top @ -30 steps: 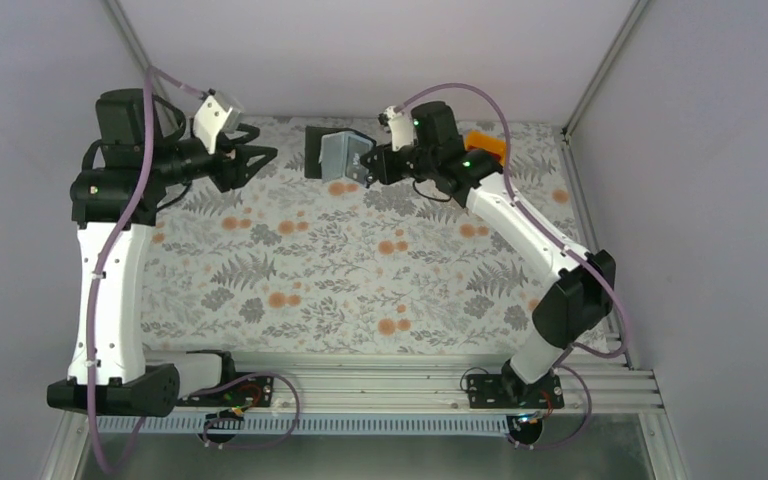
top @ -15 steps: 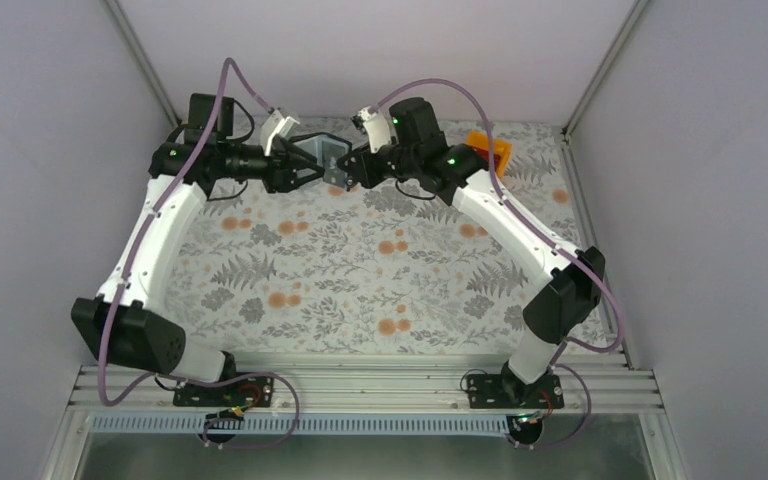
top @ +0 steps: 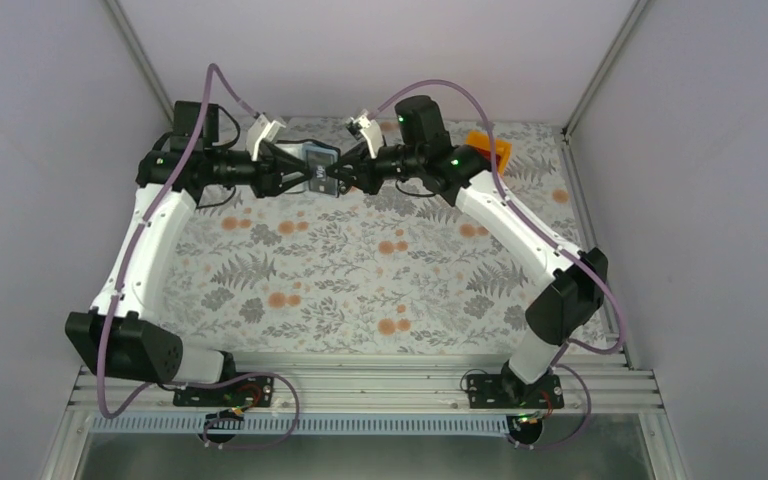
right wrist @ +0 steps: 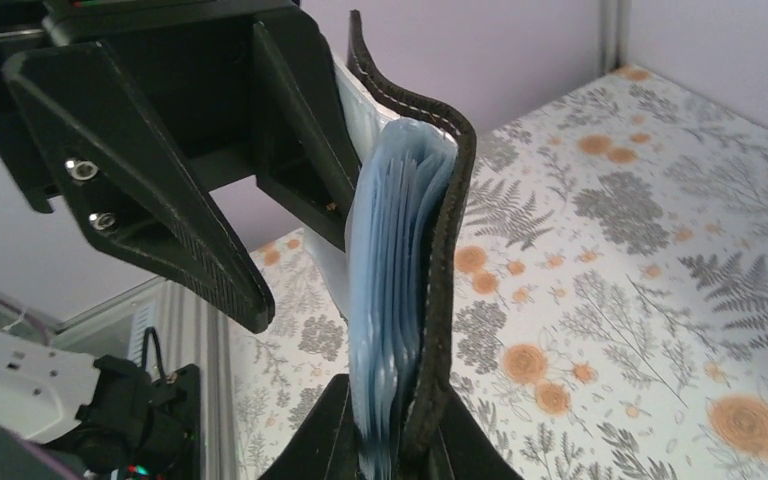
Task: Take the credit cards out of the card holder
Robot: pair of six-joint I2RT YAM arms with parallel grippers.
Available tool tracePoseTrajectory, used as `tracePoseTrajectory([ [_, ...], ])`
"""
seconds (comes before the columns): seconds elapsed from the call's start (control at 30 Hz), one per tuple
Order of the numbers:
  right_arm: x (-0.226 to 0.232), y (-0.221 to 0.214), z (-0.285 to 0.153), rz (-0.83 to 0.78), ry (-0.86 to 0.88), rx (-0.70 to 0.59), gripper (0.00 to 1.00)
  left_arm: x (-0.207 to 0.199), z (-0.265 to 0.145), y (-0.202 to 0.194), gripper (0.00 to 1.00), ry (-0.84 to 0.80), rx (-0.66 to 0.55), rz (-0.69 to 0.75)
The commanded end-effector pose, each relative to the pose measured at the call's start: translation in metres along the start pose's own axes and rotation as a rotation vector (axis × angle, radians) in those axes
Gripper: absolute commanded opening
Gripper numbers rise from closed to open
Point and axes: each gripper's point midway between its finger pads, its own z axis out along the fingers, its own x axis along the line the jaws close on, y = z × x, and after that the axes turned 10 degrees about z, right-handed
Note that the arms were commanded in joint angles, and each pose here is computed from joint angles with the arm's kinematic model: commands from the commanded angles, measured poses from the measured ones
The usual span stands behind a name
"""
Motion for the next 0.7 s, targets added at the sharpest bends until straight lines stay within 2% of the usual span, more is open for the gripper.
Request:
tracePoseTrajectory([
  [0.0,0.085,0.013,-0.037,-0.212,0.295,-0.049,0.04,-0.004,-0.006,0.001,0.40,-0.011,-0.029,0.052],
  [0.17,0.093,0.020,-0.039,-0.234,0.332,-0.061,0.04,-0.039,-0.013,0.028,0.42,-0.171,-0.115,0.097],
  [0.33,0.098,0.027,-0.034,-0.218,0.357,-0.079,0.04,-0.075,-0.017,0.053,0.42,-0.248,-0.165,0.187],
  [0.5,0.104,0.021,-0.036,-0.187,0.351,-0.079,0.04,-0.105,-0.039,0.074,0.41,-0.306,-0.235,0.231],
  [0.67,0.111,0.015,-0.042,-0.177,0.343,-0.087,0.04,-0.135,-0.046,0.078,0.39,-0.392,-0.260,0.267],
])
